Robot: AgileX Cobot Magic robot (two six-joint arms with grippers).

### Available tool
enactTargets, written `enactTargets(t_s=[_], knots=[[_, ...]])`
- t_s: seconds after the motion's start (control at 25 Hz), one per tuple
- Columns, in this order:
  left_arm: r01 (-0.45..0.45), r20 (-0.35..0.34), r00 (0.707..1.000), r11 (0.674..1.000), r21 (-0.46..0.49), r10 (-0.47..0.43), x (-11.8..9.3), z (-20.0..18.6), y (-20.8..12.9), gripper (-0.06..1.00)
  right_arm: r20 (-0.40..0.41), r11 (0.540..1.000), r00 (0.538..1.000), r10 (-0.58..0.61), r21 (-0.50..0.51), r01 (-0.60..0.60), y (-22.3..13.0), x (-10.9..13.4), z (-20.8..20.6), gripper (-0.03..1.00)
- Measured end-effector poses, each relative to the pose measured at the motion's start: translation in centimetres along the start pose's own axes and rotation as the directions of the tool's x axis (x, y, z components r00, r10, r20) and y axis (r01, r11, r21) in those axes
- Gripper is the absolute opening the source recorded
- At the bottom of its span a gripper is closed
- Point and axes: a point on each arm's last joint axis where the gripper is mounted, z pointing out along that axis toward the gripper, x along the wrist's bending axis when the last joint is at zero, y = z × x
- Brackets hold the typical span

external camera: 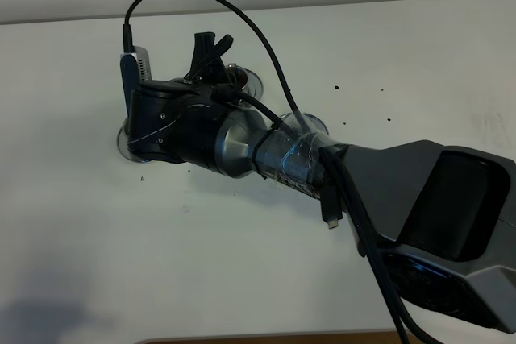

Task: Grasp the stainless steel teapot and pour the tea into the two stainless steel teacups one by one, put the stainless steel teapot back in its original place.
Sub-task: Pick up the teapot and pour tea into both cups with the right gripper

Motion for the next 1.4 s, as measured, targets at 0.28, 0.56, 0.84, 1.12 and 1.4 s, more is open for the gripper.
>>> enactTargets(t_s=[0.28, 0.56, 0.84, 1.12, 1.4], knots=[[0.000, 0.000, 1.000, 1.000, 0.000, 0.000, 0.0, 0.0, 0.0, 0.39, 0.032, 0.997, 0.998, -0.058, 0.057, 0.057, 0.2, 0.9, 1.4, 0.19], [0.000, 0.000, 1.000, 1.000, 0.000, 0.000, 0.0, 0.0, 0.0, 0.39, 0.050, 0.993, 0.994, -0.100, 0.069, 0.097, 0.8, 1.8, 1.5, 0.19], [0.000, 0.000, 1.000, 1.000, 0.000, 0.000, 0.0, 0.0, 0.0, 0.39, 0.079, 0.991, 0.990, -0.118, 0.080, 0.111, 0.8, 1.5, 1.5, 0.19], [0.000, 0.000, 1.000, 1.000, 0.000, 0.000, 0.0, 0.0, 0.0, 0.39, 0.122, 0.988, 0.982, -0.142, 0.084, 0.132, 0.8, 1.1, 1.4, 0.19], [0.000, 0.000, 1.000, 1.000, 0.000, 0.000, 0.0, 0.0, 0.0, 0.39, 0.169, 0.977, 0.965, -0.202, 0.096, 0.188, 1.0, 0.8, 1.5, 0.19]])
